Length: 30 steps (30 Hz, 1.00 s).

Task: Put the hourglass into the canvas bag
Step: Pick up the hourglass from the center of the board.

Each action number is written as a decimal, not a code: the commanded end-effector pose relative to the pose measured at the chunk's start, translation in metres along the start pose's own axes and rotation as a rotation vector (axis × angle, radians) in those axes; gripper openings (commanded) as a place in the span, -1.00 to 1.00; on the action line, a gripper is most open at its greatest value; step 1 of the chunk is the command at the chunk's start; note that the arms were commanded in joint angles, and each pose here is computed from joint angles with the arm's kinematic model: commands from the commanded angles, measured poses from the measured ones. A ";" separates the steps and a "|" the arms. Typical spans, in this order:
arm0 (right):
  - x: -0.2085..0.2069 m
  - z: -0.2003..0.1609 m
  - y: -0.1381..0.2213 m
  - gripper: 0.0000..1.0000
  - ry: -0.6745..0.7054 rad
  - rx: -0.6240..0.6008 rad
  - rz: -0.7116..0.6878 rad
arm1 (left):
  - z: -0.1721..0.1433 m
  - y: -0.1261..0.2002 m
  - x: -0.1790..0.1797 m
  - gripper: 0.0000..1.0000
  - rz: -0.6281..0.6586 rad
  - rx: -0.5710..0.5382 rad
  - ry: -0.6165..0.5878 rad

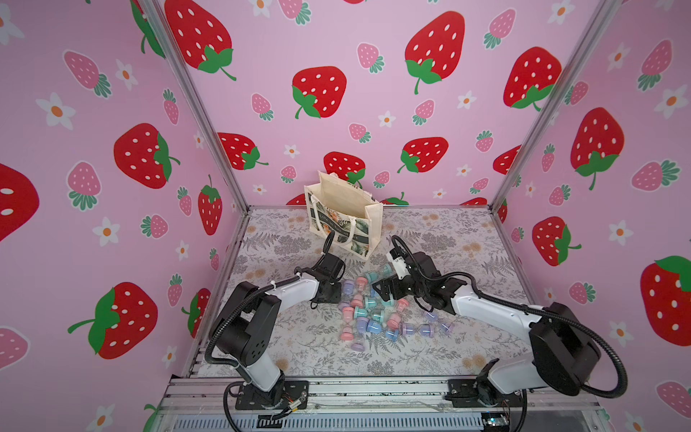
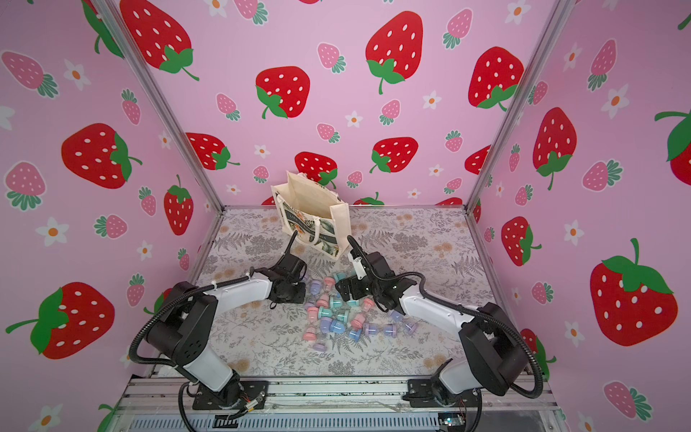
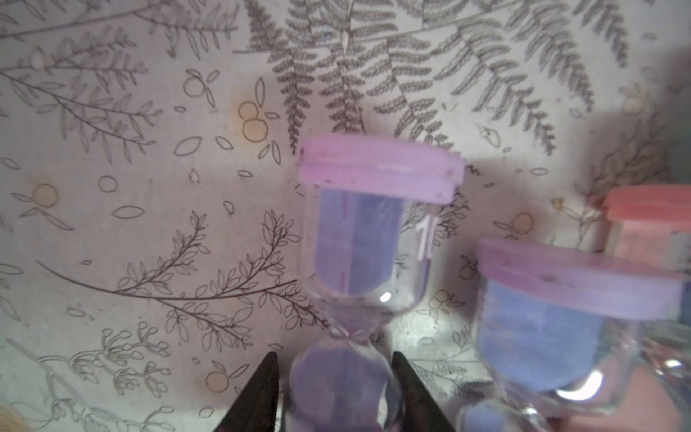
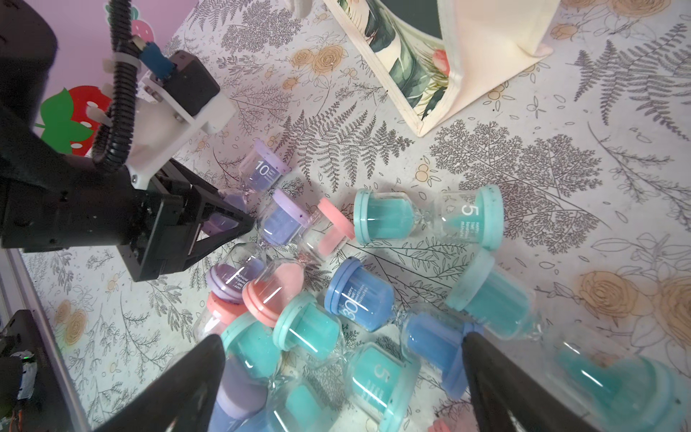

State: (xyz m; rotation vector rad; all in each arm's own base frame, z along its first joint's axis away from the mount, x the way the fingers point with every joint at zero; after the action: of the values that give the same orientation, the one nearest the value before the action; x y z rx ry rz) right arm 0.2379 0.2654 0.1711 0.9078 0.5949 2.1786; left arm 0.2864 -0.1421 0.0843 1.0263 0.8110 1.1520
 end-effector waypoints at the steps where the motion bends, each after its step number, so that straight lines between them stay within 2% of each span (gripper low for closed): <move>1: 0.004 0.006 0.005 0.99 -0.004 -0.030 -0.003 | -0.011 0.001 -0.004 -0.30 -0.040 0.032 0.022; 6: 0.004 0.008 0.013 0.99 -0.003 -0.046 -0.002 | -0.005 0.013 -0.007 -0.39 -0.071 -0.003 0.058; 15: 0.011 0.022 0.029 0.99 -0.012 -0.077 0.035 | 0.004 0.057 -0.009 -0.40 -0.150 -0.138 0.120; 21: 0.014 0.035 0.044 0.99 -0.027 -0.108 0.048 | 0.014 0.101 -0.010 -0.45 -0.213 -0.239 0.148; 30: 0.022 0.066 0.069 0.99 -0.037 -0.169 0.071 | 0.034 0.172 -0.009 -0.51 -0.303 -0.450 0.181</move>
State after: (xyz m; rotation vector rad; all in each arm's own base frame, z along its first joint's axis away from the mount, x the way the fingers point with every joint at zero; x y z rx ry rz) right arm 0.2481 0.2481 0.2465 0.8873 0.3956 2.2114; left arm 0.2551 -0.1418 0.2212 0.5169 0.8029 1.1167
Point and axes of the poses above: each gripper's point midway between its finger pads, its own y axis back along the fingers, its own x axis along the line the jaws close on, z = x × y, the point moved 7 cm from there along y, back along the fingers, and after that the axes turned 10 degrees about -y, right-handed, at the moved point
